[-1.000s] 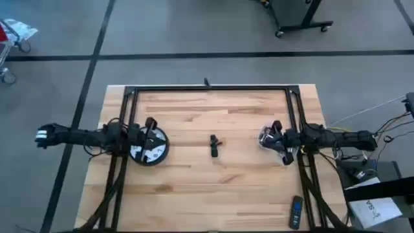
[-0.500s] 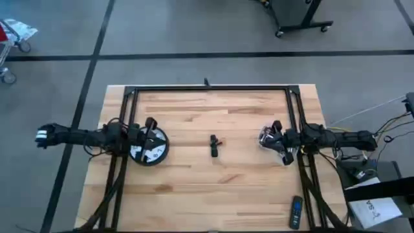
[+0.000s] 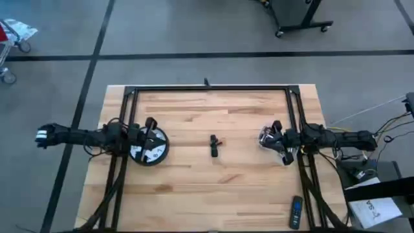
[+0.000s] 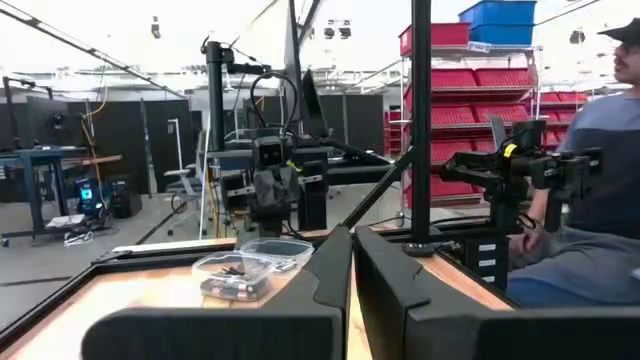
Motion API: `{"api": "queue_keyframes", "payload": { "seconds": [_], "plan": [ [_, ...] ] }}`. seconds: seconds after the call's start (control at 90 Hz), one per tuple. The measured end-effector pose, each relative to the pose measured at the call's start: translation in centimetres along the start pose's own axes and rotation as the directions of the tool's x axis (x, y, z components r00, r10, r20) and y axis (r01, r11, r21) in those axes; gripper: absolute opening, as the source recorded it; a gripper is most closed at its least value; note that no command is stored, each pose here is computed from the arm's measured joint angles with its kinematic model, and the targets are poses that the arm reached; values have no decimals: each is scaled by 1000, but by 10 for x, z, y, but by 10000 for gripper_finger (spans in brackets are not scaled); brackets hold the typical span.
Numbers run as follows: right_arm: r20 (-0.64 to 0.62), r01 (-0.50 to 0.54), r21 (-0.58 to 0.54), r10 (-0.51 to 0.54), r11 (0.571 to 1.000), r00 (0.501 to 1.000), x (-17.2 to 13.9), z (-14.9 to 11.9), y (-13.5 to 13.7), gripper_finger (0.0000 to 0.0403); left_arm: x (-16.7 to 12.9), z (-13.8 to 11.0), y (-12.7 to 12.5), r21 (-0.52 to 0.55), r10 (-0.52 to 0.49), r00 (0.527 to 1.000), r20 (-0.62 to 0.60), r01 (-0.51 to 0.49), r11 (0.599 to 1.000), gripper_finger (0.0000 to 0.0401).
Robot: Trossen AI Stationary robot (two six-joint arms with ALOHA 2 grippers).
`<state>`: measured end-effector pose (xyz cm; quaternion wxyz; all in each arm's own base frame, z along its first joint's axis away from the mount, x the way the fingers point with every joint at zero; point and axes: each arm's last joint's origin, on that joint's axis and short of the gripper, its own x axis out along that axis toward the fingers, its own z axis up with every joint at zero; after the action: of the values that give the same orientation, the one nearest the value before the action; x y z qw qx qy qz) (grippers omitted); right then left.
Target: Insert battery
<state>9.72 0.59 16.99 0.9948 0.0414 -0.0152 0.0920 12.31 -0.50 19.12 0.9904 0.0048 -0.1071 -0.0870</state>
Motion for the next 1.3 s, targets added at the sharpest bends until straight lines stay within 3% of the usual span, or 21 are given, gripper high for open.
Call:
{"api": "queue_keyframes", "payload": {
  "seconds": [1.122,1.3],
  "plan": [
    [0,0,-1,0,1000,1000,0,0,0,0,0,0,0,0,0,1000,1,0,1000,0],
    [12,2,-267,1,964,1000,0,1,0,0,0,0,0,0,0,1000,0,0,1000,0]
  ]
}}
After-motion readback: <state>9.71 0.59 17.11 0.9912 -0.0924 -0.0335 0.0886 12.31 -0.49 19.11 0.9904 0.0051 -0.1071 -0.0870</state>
